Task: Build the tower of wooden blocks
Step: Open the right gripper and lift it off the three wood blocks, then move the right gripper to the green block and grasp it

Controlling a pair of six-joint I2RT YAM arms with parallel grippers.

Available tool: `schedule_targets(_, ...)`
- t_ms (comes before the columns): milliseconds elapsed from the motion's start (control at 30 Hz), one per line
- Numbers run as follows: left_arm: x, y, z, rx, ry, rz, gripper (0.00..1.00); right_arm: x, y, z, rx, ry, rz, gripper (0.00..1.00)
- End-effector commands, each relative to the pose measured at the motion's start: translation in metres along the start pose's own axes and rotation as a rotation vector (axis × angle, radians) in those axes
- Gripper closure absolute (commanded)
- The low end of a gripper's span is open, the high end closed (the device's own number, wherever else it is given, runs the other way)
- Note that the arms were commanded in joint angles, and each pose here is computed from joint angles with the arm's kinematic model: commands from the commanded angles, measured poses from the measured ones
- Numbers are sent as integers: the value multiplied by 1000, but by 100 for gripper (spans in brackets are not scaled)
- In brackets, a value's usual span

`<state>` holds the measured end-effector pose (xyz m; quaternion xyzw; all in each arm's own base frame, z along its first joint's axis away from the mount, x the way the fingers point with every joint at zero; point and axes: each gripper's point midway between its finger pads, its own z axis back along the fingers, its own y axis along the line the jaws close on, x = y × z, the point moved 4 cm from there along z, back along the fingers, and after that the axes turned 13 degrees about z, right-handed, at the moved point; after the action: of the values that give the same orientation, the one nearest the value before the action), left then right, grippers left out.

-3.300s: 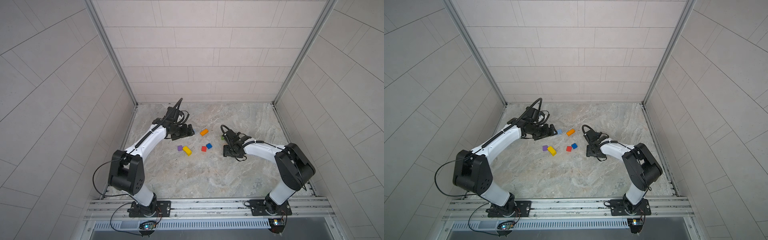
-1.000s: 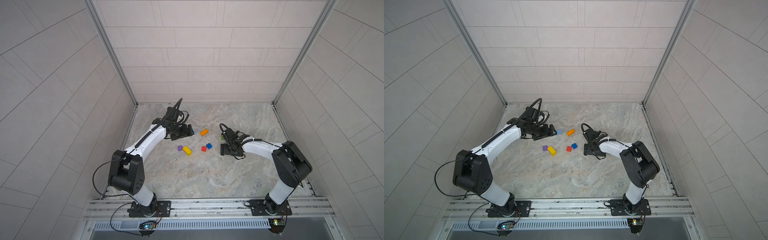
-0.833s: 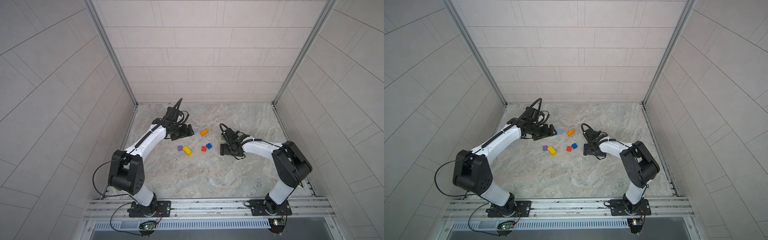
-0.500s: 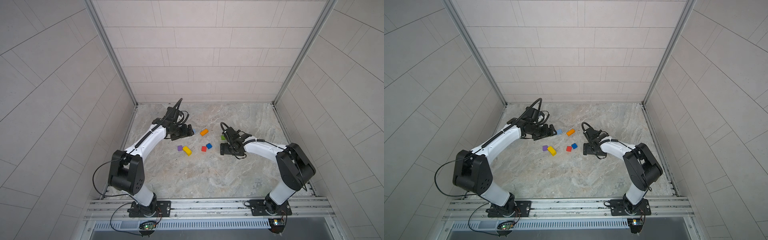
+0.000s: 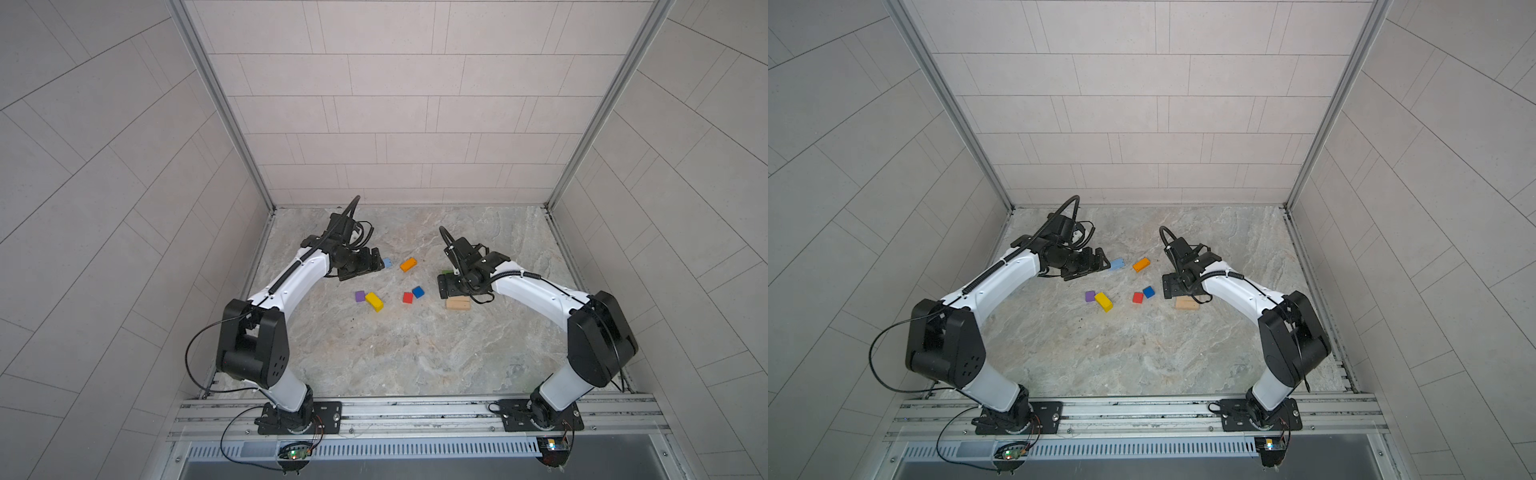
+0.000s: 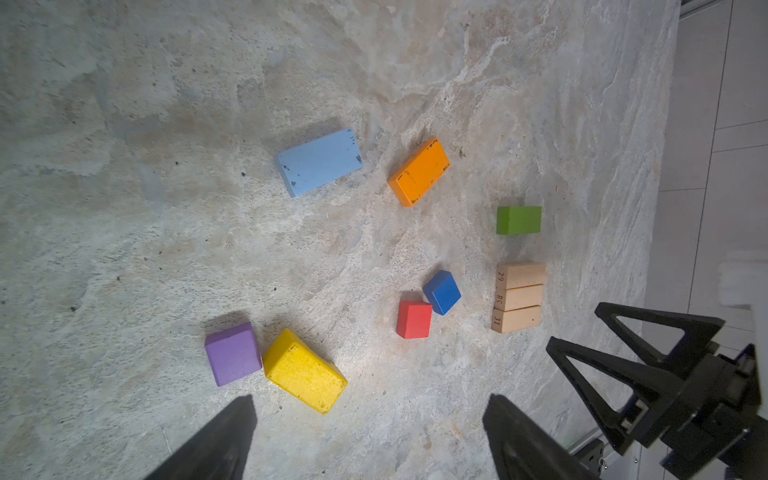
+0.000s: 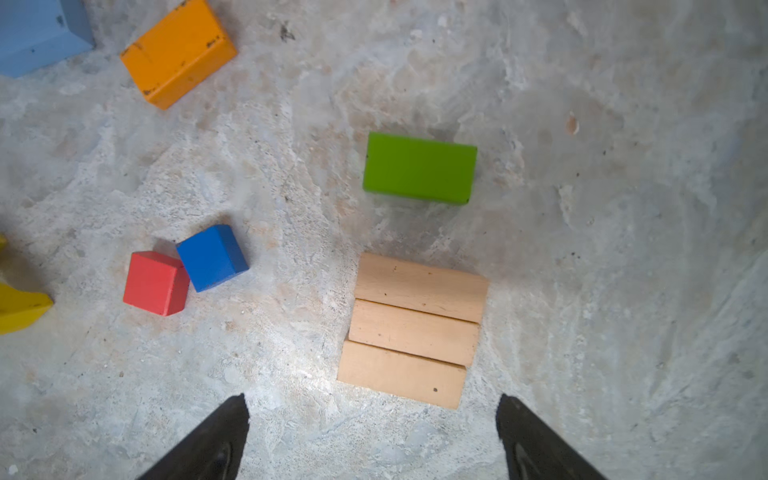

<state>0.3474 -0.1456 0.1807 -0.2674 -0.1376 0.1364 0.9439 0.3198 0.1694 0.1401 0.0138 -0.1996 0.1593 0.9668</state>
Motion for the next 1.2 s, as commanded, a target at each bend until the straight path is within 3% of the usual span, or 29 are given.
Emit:
schedule_targets(0,0,3,-1,6,18,-2,7,1,-7,-3,-61,72,125,7)
schedule_targets(267,-1,2,2,-4,21,-4,7,26,-17,-18,-144,135,229,8)
schedule_targets(733,-3,-3,6,-37,19,-1,7,33,-48,-68,-165,246,180,10)
schedule_targets(1167,-3,-3,5,-34,23,0,7,42,-58,-92,-159,261,174,14)
